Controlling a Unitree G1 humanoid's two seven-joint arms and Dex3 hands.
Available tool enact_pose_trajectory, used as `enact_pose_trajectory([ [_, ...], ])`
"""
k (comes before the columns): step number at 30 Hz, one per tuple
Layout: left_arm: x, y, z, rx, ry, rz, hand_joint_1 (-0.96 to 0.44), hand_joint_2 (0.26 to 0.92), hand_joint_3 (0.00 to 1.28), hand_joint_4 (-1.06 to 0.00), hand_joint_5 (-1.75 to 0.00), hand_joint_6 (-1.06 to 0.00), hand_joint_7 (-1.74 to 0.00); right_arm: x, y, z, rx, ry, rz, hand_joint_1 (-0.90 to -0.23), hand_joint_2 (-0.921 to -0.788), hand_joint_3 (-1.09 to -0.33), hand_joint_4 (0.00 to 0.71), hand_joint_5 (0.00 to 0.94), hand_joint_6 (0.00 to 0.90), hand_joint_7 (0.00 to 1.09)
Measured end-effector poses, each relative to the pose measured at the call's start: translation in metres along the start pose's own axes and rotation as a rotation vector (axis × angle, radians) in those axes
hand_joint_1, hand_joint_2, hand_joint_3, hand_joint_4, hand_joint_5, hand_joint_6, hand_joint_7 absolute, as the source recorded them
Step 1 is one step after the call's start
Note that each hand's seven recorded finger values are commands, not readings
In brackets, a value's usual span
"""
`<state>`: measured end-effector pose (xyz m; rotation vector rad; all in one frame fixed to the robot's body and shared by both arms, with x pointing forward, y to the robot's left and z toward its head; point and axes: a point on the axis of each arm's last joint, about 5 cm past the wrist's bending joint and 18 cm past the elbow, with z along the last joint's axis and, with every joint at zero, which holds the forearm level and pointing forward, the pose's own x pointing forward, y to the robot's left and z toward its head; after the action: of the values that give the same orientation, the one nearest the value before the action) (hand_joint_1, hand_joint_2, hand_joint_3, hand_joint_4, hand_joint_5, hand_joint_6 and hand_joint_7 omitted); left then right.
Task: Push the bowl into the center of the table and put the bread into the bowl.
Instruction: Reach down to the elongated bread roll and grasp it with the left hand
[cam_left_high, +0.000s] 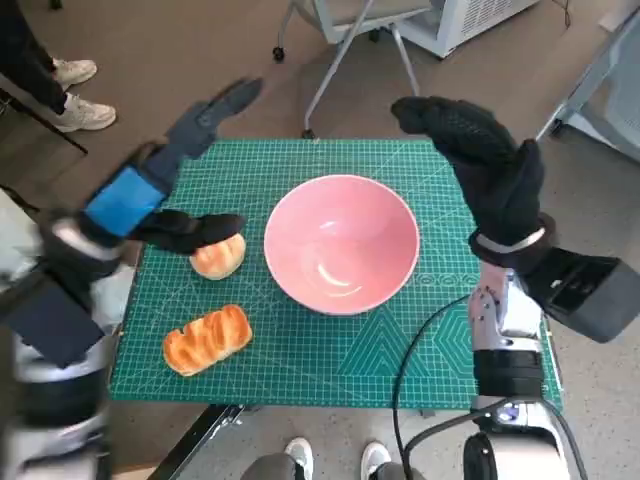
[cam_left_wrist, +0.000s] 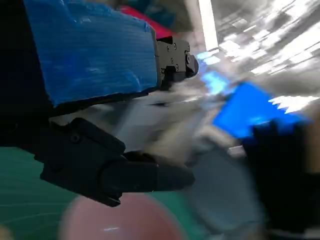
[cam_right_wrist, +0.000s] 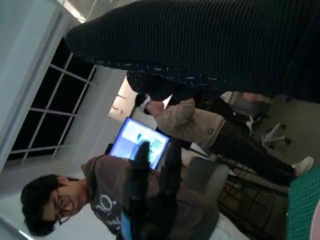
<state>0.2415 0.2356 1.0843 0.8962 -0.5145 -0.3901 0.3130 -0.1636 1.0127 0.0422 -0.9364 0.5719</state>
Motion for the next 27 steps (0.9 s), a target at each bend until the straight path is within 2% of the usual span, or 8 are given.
enact_pose_trajectory([
  [4, -0.009, 0.008, 0.007, 0.063, 0.144, -0.072, -0.1, 0.75, 0.01, -0.04, -0.01, -0.19, -0.08, 0.0008, 0.0, 0.001, 0.0, -0.005, 0.002, -0.648, -0.921, -0.737, 0.165, 0.0, -0.001, 0.58],
  [9, -0.021, 0.012, 0.022, 0.15, 0.298, -0.154, -0.05, 0.747, 0.0, -0.08, -0.02, -0.22, -0.06, 0.0007, 0.0, 0.001, 0.001, -0.005, -0.005, -0.657, -0.921, -0.731, 0.165, 0.0, -0.001, 0.58],
  [17, -0.039, -0.003, 0.048, 0.237, 0.398, -0.299, -0.21, 0.752, 0.0, -0.21, -0.03, -0.26, -0.03, -0.0019, -0.002, 0.0, 0.007, 0.005, -0.046, -0.665, -0.921, -0.728, 0.16, 0.0, -0.001, 0.56],
  [27, -0.044, -0.033, 0.047, 0.302, 0.507, -0.421, -0.35, 0.756, 0.0, -0.28, -0.02, -0.29, -0.02, -0.0032, -0.003, -0.003, 0.02, 0.017, -0.061, -0.666, -0.921, -0.724, 0.158, 0.0, -0.001, 0.55],
])
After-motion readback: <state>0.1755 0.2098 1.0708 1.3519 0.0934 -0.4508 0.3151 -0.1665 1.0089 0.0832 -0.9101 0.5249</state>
